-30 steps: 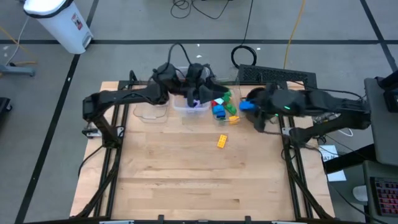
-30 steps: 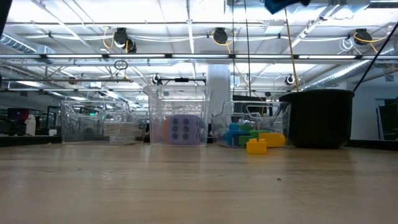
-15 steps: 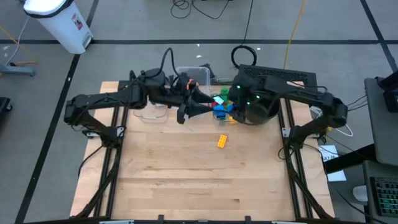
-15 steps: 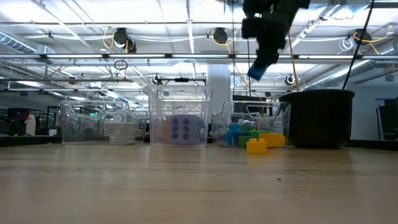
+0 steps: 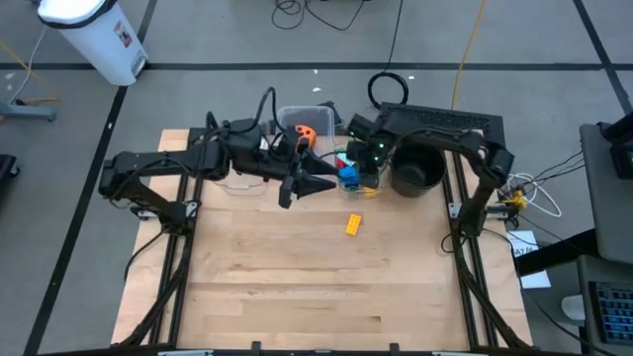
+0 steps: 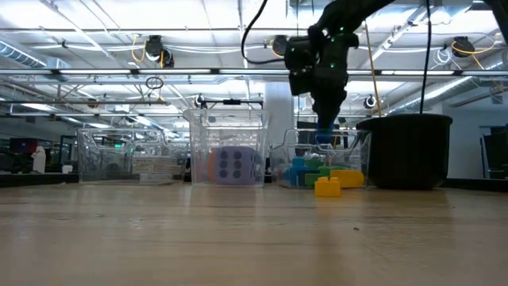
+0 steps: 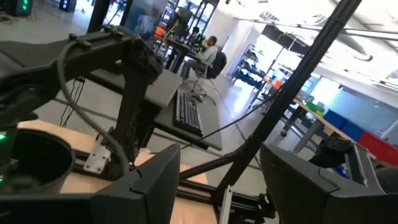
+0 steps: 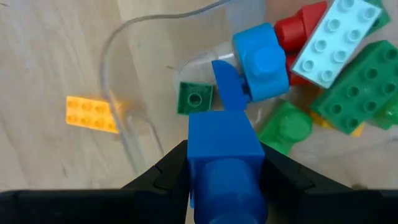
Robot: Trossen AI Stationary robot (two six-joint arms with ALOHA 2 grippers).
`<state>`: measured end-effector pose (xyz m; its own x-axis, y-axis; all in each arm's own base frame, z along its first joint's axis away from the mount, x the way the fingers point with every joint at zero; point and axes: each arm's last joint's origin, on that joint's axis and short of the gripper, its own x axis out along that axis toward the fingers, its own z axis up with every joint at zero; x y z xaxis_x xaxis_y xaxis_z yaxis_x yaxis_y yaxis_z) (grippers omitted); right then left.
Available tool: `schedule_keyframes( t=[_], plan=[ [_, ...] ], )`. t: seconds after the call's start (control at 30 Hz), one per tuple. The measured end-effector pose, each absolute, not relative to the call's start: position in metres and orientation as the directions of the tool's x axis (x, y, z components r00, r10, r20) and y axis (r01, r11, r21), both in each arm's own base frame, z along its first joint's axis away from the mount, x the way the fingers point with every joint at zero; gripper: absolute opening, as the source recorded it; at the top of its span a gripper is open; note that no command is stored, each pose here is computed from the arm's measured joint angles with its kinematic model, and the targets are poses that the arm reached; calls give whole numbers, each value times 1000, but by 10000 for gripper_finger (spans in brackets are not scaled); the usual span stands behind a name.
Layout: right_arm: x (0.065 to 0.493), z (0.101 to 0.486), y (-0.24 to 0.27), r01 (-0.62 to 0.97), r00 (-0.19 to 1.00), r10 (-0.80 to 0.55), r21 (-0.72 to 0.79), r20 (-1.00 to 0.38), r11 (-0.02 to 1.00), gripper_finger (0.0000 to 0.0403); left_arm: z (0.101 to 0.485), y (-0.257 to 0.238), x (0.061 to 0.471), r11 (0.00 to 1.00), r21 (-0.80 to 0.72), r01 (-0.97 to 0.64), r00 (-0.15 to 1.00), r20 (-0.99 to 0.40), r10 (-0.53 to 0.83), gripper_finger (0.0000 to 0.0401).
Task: Pick & Place Toys
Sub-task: Put the blue game piece into the right transparent bin
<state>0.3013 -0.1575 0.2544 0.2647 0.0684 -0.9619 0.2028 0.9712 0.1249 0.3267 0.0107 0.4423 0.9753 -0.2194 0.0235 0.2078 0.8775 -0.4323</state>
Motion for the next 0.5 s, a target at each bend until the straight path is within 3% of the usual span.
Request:
schedule_keyframes(
  t=[0.5],
  plan=[
    [318, 217, -158, 175, 166, 122, 151, -979, 973, 137, 441, 4, 327, 880, -440, 177, 981, 13, -191, 227]
  ],
)
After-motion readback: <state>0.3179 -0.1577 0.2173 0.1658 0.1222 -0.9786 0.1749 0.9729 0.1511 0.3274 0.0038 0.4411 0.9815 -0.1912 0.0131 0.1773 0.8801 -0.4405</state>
